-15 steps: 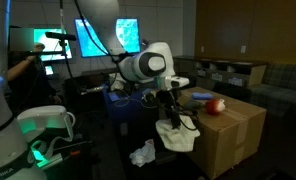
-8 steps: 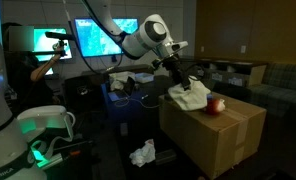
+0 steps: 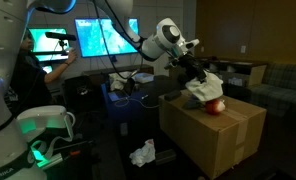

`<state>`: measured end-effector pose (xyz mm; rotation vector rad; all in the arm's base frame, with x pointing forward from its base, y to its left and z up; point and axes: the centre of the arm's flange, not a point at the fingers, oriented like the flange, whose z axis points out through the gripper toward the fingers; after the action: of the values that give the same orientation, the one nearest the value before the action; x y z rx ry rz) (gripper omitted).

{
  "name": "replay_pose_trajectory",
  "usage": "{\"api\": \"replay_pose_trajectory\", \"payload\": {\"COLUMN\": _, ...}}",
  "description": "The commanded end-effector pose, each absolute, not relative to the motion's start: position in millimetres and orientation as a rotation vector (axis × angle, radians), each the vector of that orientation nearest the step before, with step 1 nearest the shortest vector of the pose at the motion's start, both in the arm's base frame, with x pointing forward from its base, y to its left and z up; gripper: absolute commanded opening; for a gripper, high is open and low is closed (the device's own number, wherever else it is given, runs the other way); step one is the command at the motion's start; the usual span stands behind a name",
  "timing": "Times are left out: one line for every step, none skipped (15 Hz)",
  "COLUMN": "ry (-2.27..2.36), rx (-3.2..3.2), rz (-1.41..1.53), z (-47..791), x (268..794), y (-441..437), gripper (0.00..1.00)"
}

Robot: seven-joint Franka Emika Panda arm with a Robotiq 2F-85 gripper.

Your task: Switch between the objects on the box and on the table one by one

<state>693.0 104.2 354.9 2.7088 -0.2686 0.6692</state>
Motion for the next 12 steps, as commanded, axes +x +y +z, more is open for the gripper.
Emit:
{"api": "replay_pose_trajectory", "payload": {"ry": -0.234, "rx": 2.686, "rz": 0.754, "z": 345.2, "x": 759.0, "y": 118.8, "gripper": 0.14}}
{"api": "replay_pose_trajectory", "payload": {"ry": -0.232, "rx": 2.685, "rz": 0.766, "z": 341.2, "x": 768.0, "y": 121.4, "gripper": 0.14}}
{"api": "replay_pose_trajectory", "payload": {"ry": -0.229, "rx": 2.686, "rz": 0.777, "z": 336.8, "x": 774.8, "y": 123.1, "gripper": 0.14}}
{"api": "replay_pose_trajectory", "payload": {"ry": -0.228, "rx": 2.685, "rz": 0.781, "z": 333.0, "x": 785.2, "y": 124.1, "gripper": 0.14}}
{"api": "replay_pose_trajectory", "payload": {"ry": -0.229, "rx": 2.684, "rz": 0.791, "z": 328.2, "x": 792.2, "y": 125.3, "gripper": 0.14}}
{"api": "replay_pose_trajectory", "payload": {"ry": -0.235, "rx": 2.676, "rz": 0.798, "z": 324.5, "x": 802.9, "y": 125.8, "gripper": 0.14}}
{"api": "replay_pose_trajectory", "payload": {"ry": -0.24, "rx": 2.674, "rz": 0.807, "z": 322.9, "x": 808.7, "y": 125.0, "gripper": 0.14}}
{"api": "replay_pose_trajectory", "payload": {"ry": -0.249, "rx": 2.67, "rz": 0.816, "z": 319.7, "x": 816.8, "y": 124.5, "gripper": 0.14}}
{"api": "replay_pose_trajectory", "payload": {"ry": -0.254, "rx": 2.666, "rz": 0.823, "z": 317.0, "x": 822.1, "y": 123.6, "gripper": 0.14}}
{"api": "replay_pose_trajectory", "payload": {"ry": -0.269, "rx": 2.656, "rz": 0.829, "z": 316.4, "x": 826.8, "y": 120.6, "gripper": 0.14}}
{"api": "replay_pose_trajectory", "payload": {"ry": -0.279, "rx": 2.65, "rz": 0.829, "z": 313.9, "x": 832.5, "y": 117.8, "gripper": 0.14}}
{"api": "replay_pose_trajectory", "payload": {"ry": -0.291, "rx": 2.638, "rz": 0.825, "z": 310.6, "x": 837.3, "y": 113.6, "gripper": 0.14}}
